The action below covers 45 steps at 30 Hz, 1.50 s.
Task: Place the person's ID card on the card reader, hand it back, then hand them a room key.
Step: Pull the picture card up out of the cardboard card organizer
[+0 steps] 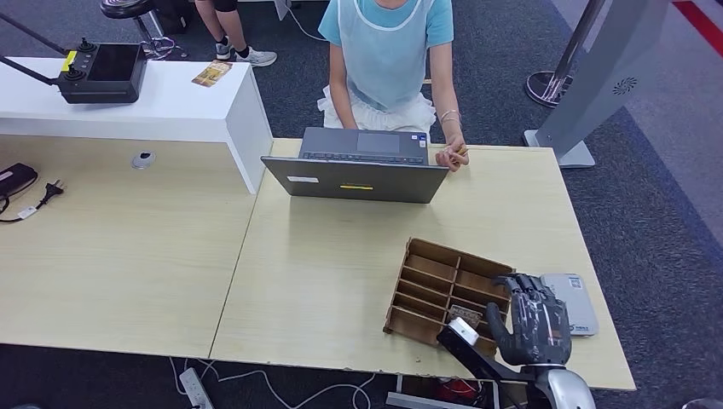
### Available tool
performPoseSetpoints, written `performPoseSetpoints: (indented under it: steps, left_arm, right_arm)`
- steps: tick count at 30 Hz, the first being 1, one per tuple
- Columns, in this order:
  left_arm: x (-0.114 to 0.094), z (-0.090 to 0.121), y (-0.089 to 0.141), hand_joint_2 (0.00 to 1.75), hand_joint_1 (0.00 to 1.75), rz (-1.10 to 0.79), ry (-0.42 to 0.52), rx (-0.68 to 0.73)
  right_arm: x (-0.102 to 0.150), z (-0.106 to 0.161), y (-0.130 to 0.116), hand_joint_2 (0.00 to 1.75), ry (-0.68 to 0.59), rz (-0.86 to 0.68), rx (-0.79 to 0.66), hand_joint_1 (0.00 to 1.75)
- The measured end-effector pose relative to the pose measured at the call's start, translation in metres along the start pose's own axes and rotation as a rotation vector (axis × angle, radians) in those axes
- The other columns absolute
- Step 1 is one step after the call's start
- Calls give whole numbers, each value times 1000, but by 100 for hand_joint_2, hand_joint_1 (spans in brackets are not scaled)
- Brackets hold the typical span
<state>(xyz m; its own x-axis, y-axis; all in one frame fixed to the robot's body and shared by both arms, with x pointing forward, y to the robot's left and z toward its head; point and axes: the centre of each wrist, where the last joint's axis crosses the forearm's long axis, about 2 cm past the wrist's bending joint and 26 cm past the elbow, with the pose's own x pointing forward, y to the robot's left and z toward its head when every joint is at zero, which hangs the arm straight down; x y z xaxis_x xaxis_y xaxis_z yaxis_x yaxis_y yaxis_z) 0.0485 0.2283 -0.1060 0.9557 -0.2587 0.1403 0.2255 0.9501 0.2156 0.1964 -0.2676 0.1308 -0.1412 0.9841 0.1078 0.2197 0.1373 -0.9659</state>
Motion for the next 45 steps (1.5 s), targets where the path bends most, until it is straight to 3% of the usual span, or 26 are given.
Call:
performPoseSetpoints:
  steps: [6, 10, 24, 34, 45]
  left_arm:
    - [0, 0, 0, 0, 0, 0, 0, 0]
    - [0, 0, 0, 0, 0, -1, 0, 0]
    - [0, 0, 0, 0, 0, -7, 0, 0]
    - [0, 0, 0, 0, 0, -9, 0, 1]
    - [0, 0, 0, 0, 0, -9, -1, 1]
  right_arm:
    - [3, 2, 0, 175, -9, 0, -1, 110]
    - [6, 3, 0, 175, -15, 0, -2, 101]
    - [17, 8, 7, 175, -36, -19, 52, 93]
    - [21, 9, 13, 175, -43, -27, 89, 111]
    - [22, 9, 17, 175, -44, -27, 109, 111]
